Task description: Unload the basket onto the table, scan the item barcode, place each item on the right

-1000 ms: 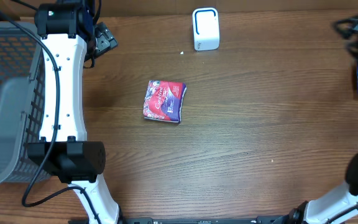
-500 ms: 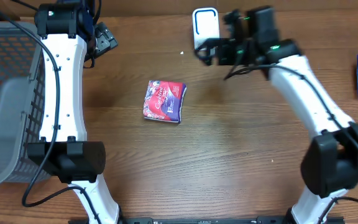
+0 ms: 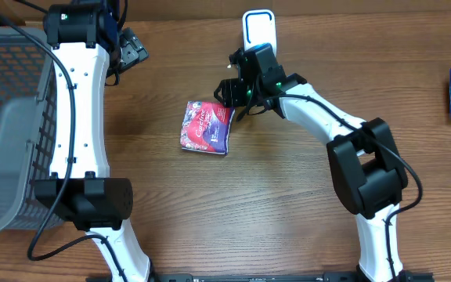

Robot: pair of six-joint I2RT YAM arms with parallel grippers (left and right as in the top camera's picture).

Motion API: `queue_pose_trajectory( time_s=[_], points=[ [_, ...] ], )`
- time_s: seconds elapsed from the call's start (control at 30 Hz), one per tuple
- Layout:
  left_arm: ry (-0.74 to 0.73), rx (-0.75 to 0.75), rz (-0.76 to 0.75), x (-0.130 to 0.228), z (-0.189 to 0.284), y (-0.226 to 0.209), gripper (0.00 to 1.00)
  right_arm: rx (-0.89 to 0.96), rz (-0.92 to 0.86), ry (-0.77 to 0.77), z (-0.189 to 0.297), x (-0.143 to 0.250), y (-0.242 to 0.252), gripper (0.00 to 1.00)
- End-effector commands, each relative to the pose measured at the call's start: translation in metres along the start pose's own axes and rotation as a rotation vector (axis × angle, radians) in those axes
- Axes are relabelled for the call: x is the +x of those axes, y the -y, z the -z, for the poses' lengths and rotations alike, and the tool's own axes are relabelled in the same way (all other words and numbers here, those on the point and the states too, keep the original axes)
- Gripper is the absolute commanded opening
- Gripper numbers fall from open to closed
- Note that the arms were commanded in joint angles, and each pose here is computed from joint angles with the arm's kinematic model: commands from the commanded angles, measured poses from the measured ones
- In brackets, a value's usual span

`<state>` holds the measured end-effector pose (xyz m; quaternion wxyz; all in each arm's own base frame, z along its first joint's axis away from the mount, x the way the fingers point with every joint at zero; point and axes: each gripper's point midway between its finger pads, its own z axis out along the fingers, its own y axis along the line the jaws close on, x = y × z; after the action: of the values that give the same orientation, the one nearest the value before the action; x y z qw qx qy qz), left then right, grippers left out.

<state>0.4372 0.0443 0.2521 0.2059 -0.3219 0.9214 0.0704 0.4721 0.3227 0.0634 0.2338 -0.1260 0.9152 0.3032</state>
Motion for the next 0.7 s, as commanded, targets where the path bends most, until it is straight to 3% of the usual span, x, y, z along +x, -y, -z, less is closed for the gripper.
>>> queue_pose_trajectory(
  time_s=[0.0, 0.07, 0.43, 0.67],
  points=[
    [-0.007, -0.009, 0.008, 0.0, -0.005, 0.0, 1.0, 0.048, -0.013, -0.009, -0.01, 0.007, 0.013, 0.49],
    [-0.007, -0.009, 0.008, 0.0, -0.005, 0.0, 1.0, 0.055, -0.028, -0.031, -0.01, 0.013, 0.015, 0.42],
    [-0.006, -0.009, 0.008, 0.0, -0.005, 0.0, 1.0, -0.014, -0.159, -0.305, 0.014, 0.064, -0.005, 0.32],
    [-0.007, -0.009, 0.008, 0.0, -0.005, 0.0, 1.0, 0.01, -0.131, -0.406, 0.073, 0.069, -0.029, 0.43]
  ],
)
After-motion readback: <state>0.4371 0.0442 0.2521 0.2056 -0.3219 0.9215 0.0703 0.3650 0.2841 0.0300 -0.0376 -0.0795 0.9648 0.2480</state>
